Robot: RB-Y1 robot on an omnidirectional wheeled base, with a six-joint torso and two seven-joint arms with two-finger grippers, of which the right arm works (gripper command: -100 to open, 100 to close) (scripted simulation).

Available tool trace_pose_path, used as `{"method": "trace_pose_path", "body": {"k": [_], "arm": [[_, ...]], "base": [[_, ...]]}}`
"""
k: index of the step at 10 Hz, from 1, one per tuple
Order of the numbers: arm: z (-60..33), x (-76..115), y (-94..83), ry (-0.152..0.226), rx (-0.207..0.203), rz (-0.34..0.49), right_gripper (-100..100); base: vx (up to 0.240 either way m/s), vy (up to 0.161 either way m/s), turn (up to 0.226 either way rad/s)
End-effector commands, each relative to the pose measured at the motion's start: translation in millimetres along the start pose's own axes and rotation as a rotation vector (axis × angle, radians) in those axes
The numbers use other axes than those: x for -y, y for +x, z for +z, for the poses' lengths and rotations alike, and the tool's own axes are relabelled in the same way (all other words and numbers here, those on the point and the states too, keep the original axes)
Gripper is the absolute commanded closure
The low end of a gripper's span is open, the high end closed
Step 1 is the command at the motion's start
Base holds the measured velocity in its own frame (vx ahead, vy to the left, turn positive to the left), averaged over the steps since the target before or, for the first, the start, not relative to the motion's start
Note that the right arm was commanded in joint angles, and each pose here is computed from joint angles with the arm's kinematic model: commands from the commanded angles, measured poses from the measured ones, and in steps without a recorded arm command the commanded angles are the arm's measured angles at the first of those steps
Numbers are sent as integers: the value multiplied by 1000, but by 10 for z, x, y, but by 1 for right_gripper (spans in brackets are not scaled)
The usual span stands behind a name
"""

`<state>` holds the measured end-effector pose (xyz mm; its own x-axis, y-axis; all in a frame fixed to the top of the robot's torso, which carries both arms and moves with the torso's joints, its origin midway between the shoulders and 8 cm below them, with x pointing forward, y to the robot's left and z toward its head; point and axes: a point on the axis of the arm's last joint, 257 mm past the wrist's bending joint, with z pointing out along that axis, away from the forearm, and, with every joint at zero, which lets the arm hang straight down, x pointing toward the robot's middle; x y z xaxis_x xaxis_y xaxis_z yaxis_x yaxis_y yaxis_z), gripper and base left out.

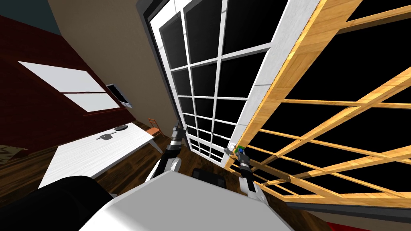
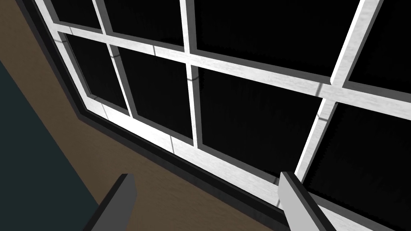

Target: Pull the door open

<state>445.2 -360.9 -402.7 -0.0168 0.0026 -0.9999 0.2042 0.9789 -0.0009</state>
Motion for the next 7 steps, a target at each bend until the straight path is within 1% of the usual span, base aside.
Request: {"method": "trace_pose_path", "body": {"k": [1, 2, 3, 4, 5, 6, 7], "arm": [[1, 43, -12, 6, 3, -3, 100], [1, 43, -12, 6, 3, -3, 100], [-104, 218, 74, 28, -17, 5, 100], [-131, 277, 91, 35, -21, 6, 100], [-131, 277, 91, 35, -21, 6, 100], [-188, 395, 123, 50, -29, 8, 100], [-188, 395, 123, 50, -29, 8, 100]], "base": [[0, 0, 0], [0, 0, 0], [-103, 0, -7], [-178, 16, -40], [-120, 25, -16], [-118, 0, -47], [-112, -4, -28]]}}
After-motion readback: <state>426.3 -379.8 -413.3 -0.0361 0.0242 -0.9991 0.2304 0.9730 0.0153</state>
